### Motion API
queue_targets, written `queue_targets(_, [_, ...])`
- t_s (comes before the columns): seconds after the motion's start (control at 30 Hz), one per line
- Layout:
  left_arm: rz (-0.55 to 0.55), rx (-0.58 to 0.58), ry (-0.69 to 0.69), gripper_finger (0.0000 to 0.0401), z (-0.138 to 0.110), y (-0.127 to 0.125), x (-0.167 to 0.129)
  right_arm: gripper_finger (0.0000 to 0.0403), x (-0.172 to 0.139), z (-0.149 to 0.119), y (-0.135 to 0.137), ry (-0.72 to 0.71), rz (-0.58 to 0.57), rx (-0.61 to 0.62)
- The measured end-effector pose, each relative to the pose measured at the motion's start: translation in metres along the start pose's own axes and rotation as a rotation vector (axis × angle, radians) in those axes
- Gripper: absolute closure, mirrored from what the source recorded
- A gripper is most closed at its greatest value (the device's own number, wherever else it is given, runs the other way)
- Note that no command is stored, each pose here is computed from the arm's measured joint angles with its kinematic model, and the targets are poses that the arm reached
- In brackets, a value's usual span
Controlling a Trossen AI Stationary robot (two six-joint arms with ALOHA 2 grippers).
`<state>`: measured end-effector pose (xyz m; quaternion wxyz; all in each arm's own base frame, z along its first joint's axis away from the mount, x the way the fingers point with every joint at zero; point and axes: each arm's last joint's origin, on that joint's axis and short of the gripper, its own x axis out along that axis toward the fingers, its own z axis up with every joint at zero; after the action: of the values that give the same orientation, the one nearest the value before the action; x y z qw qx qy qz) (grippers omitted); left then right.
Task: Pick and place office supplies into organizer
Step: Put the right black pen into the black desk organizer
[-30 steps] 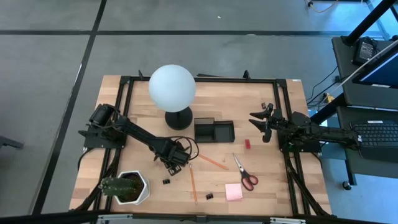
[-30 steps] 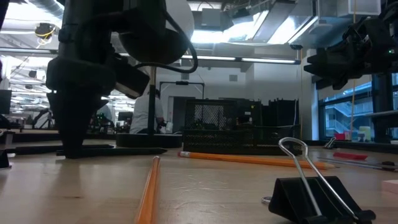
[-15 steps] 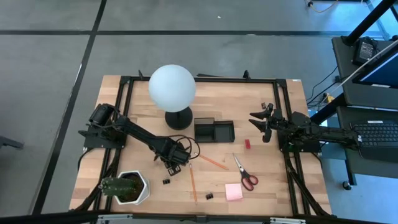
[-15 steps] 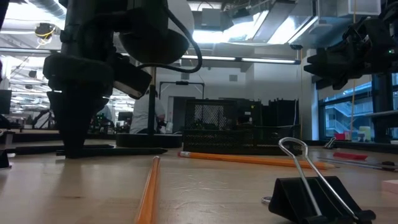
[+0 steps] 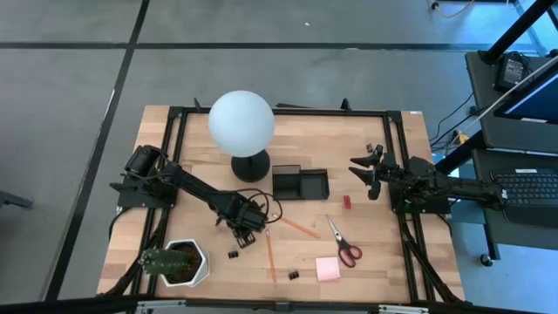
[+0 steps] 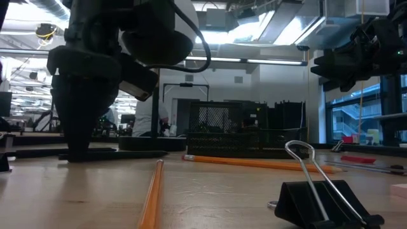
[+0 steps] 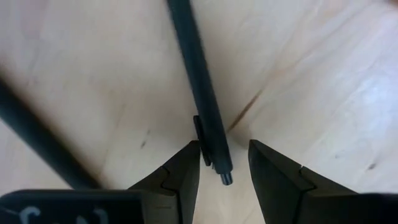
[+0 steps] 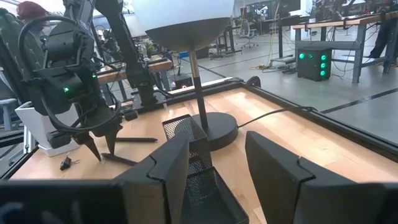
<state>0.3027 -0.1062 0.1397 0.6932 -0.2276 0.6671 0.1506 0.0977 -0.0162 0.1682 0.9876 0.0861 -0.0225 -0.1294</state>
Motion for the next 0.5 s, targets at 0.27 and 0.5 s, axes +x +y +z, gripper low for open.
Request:
queue_targets(0.27, [0.003, -0.027, -0.016, 0.0272, 0.0, -0.001, 0.0, 0.0241, 0.0, 0.0, 0.0, 0.0, 0.0, -0.001])
queue_targets(0.5, [0.038, -0.056, 0.011, 0.0272, 0.001, -0.001, 0.011, 0.0241, 0.0, 0.0, 0.0, 0.0, 0.0, -0.001])
